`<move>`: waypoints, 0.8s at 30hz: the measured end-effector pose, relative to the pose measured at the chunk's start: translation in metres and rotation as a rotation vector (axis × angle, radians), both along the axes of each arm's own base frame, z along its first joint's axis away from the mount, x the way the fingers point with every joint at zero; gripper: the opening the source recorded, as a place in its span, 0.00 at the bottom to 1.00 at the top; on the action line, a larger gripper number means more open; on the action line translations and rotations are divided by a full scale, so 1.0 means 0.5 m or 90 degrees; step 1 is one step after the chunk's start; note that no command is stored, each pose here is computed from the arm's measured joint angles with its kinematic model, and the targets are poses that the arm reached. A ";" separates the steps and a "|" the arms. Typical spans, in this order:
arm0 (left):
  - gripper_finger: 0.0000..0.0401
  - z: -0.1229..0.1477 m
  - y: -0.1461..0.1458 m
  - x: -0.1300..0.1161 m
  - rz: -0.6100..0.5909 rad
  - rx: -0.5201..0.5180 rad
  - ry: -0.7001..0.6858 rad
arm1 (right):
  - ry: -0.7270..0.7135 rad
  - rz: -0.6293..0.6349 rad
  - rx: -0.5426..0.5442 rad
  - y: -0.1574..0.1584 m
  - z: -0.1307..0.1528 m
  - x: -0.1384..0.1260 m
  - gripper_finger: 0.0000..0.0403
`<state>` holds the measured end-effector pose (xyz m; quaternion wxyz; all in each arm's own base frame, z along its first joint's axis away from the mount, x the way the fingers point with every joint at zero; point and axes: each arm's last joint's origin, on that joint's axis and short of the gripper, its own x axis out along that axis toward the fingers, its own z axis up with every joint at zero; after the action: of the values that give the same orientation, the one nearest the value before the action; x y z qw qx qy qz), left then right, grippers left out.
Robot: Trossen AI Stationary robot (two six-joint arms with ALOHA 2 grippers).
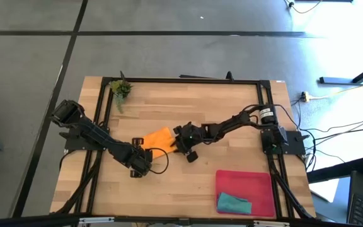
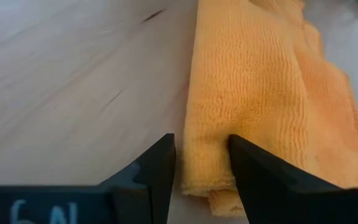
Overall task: Roll microfiber towels into tight, uniform cylinder then place into a basket
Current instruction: Roll the orange microfiber cloth
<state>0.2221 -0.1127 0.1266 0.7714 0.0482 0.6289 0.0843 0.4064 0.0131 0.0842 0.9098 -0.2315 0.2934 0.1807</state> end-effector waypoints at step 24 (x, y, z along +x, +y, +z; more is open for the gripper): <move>0.00 0.064 0.040 0.025 0.027 -0.188 0.009 | 0.027 -0.061 0.036 -0.005 -0.006 -0.001 0.02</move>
<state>0.2348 -0.0927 0.1588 0.7639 -0.0788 0.6405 0.0066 0.4058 0.0106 0.0809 0.9172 -0.1872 0.3183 0.1499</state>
